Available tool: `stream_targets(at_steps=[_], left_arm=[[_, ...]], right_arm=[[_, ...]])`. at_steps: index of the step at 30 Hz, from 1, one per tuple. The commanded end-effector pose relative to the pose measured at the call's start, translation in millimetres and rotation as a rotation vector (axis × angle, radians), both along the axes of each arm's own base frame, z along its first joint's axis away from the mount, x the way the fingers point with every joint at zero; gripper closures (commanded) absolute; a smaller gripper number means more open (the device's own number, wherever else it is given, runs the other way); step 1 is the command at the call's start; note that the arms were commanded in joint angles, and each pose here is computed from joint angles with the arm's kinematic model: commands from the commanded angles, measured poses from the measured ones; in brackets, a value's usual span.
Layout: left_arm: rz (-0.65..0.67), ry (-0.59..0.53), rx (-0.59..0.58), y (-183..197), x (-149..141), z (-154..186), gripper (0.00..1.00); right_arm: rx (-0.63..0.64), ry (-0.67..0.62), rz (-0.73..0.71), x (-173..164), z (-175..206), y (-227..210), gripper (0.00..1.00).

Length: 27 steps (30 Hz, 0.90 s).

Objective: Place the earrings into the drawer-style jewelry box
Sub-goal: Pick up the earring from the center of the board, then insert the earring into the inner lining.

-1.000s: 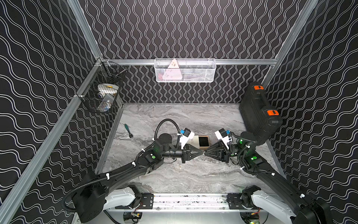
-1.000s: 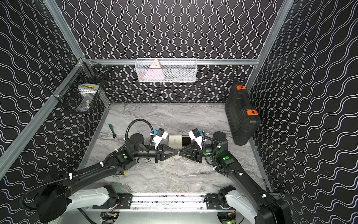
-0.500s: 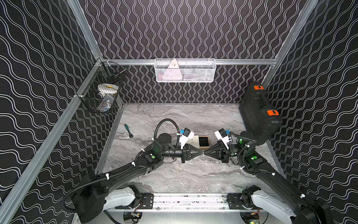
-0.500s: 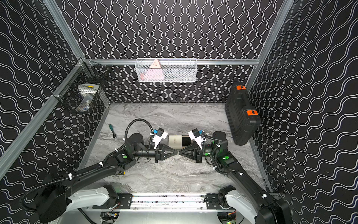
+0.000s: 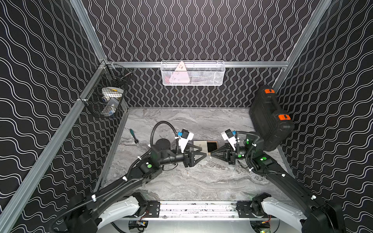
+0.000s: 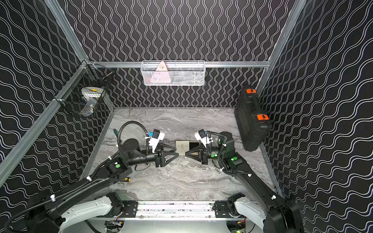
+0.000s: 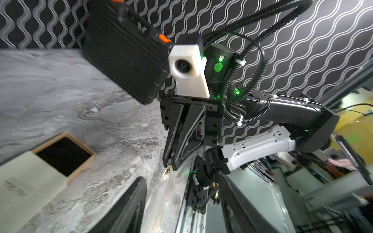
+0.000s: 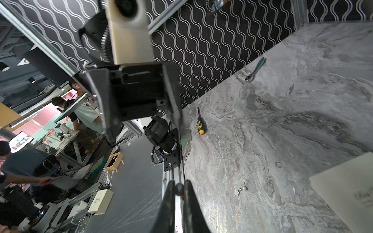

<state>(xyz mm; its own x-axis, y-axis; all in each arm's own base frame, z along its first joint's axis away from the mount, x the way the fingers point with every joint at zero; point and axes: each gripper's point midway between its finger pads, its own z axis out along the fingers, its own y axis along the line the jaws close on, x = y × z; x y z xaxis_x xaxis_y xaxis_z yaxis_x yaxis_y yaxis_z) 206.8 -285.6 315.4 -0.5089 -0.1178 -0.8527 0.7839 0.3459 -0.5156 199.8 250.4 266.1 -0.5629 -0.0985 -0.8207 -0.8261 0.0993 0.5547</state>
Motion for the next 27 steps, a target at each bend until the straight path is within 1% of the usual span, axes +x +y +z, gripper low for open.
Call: stream_targets(at_steps=[1, 4, 10, 12, 15, 22, 27], left_arm=[[0.214, -0.024, 0.143, 31, 21, -15, 0.35], [0.251, -0.03, 0.163, 38, 23, -14, 0.35], [0.242, -0.014, 0.168, 35, 24, -22, 0.35], [0.243, -0.002, 0.154, 34, 25, -23, 0.35], [0.251, 0.004, 0.154, 35, 25, -26, 0.35], [0.271, 0.003, 0.168, 40, 26, -28, 0.34], [0.268, 0.008, 0.172, 39, 26, -30, 0.34]], right_arm=[[-0.118, 0.085, -0.086, 18, -15, -2, 0.98], [-0.242, 0.162, -0.162, 36, -24, -7, 0.99], [-0.45, 0.271, -0.285, 59, -45, -22, 0.99], [-0.522, 0.311, -0.321, 64, -56, -29, 0.99], [-0.608, 0.352, -0.373, 73, -67, -38, 0.99], [-0.759, 0.429, -0.465, 82, -108, -58, 0.99], [-0.838, 0.469, -0.485, 88, -132, -65, 1.0]])
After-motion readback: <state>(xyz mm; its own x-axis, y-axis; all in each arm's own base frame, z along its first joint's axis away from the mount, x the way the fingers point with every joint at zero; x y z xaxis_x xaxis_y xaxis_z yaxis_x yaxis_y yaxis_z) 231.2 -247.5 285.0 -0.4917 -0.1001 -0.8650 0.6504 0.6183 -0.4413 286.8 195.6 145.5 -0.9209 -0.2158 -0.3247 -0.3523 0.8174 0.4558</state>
